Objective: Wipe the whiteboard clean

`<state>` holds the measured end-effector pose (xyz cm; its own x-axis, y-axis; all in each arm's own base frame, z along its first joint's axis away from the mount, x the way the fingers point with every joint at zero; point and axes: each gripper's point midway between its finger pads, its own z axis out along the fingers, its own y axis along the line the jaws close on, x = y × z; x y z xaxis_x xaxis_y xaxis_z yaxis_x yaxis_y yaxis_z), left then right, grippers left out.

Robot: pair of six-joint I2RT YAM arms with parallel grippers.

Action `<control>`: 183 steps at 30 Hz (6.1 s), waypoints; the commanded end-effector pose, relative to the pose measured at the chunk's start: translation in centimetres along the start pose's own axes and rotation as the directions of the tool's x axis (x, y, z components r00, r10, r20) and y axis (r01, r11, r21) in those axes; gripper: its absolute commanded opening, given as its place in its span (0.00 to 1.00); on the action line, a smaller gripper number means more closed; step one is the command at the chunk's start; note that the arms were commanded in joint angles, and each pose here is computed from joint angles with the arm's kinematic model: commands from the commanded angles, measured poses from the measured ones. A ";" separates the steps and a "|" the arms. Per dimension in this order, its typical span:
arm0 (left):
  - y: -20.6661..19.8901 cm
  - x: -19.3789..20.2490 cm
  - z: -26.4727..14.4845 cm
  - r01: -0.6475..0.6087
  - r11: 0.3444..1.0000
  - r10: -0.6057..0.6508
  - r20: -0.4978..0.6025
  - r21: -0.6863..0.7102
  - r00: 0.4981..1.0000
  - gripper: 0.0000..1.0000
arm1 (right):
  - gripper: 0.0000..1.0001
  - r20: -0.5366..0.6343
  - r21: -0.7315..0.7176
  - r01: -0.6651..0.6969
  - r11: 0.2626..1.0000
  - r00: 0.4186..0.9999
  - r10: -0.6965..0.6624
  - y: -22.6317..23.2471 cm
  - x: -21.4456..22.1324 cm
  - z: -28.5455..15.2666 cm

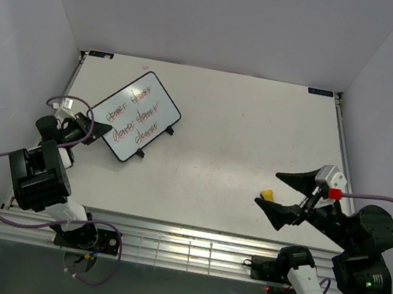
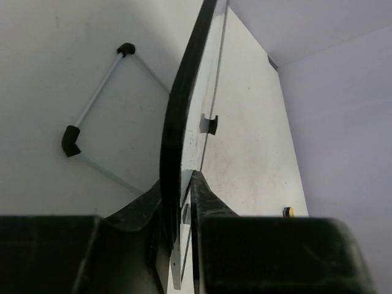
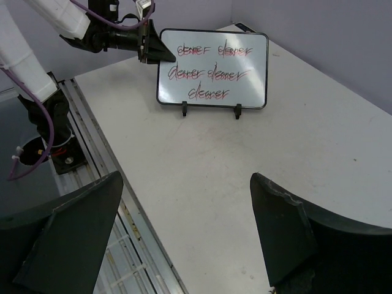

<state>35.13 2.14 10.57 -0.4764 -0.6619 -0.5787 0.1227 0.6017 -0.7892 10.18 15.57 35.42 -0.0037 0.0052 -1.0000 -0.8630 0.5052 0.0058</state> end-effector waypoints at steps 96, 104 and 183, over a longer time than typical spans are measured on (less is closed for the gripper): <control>-17.0 17.7 -5.9 0.132 0.987 -0.040 -0.647 0.095 0.761 0.00 | 0.56 -0.621 0.781 0.039 0.624 0.164 0.767 -15.9 33.0 -1.3; -17.2 17.6 -5.9 0.130 0.986 -0.033 -0.647 0.104 0.762 0.00 | 0.46 -0.623 0.778 0.033 0.628 0.178 0.762 -15.9 32.6 -1.2; -21.7 15.1 -6.8 -0.032 0.934 0.216 -0.487 0.357 0.846 0.00 | 0.27 -0.671 0.419 -0.166 0.892 0.606 0.428 0.9 25.0 23.2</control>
<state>20.26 -16.52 16.64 -0.8542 -0.2950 -0.4282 0.2321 0.5205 -0.8217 21.86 41.27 16.25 -0.6289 -0.2439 -0.7382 -0.6180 0.7330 0.2842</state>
